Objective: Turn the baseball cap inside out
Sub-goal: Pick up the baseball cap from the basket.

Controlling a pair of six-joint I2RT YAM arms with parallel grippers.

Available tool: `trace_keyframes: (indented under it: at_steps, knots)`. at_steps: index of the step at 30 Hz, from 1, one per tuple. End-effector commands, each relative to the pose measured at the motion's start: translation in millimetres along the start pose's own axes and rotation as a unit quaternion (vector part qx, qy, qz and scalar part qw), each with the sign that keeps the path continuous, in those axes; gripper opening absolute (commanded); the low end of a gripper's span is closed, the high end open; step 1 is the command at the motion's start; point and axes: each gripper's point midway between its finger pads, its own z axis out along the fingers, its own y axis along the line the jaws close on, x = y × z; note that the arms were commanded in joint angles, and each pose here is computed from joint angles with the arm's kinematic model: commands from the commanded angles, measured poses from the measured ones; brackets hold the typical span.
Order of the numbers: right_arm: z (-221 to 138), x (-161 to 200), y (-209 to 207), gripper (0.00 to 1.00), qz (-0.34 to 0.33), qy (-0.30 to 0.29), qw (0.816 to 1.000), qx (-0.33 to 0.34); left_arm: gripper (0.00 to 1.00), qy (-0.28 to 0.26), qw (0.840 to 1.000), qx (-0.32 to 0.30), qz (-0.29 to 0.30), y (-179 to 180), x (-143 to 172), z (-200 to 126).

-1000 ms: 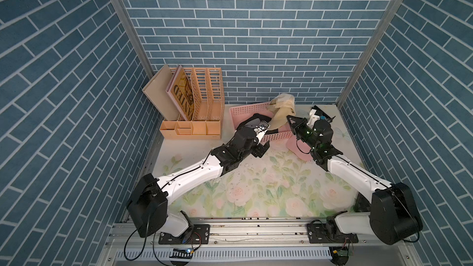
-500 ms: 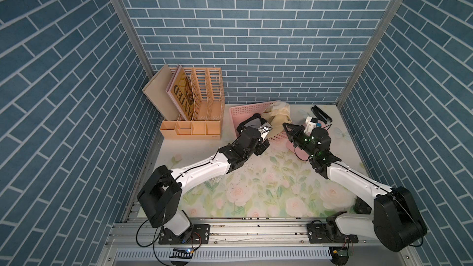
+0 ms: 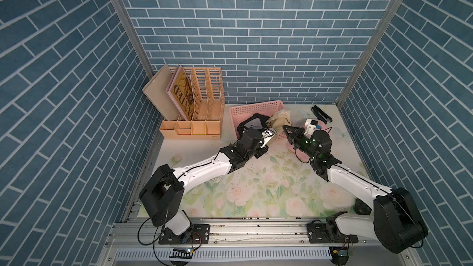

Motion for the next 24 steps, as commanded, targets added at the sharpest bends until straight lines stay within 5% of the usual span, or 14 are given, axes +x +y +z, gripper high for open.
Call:
trace_keyframes:
  at_steps: [1, 6, 10, 17, 24]
  knots:
    - [-7, 6, 9, 0.29, -0.114, 0.033, 0.993, 0.023, 0.00, -0.030, 1.000, 0.004, -0.001, 7, -19, -18]
    - [-41, -32, 28, 0.53, -0.292, -0.008, 0.945, 0.148, 0.00, -0.002, 0.996, -0.040, 0.075, 10, -9, -27]
    - [-71, -55, 48, 0.59, -0.387, -0.030, 0.897, 0.213, 0.00, 0.019, 0.981, -0.084, 0.171, 11, -1, -31]
    - [-75, -58, 39, 0.63, -0.452, 0.017, 0.851, 0.268, 0.00, 0.072, 0.913, -0.172, 0.363, 8, 9, -25]
    - [-47, -25, 26, 0.63, -0.521, 0.107, 0.797, 0.285, 0.00, 0.083, 0.868, -0.201, 0.446, 1, 14, -27]
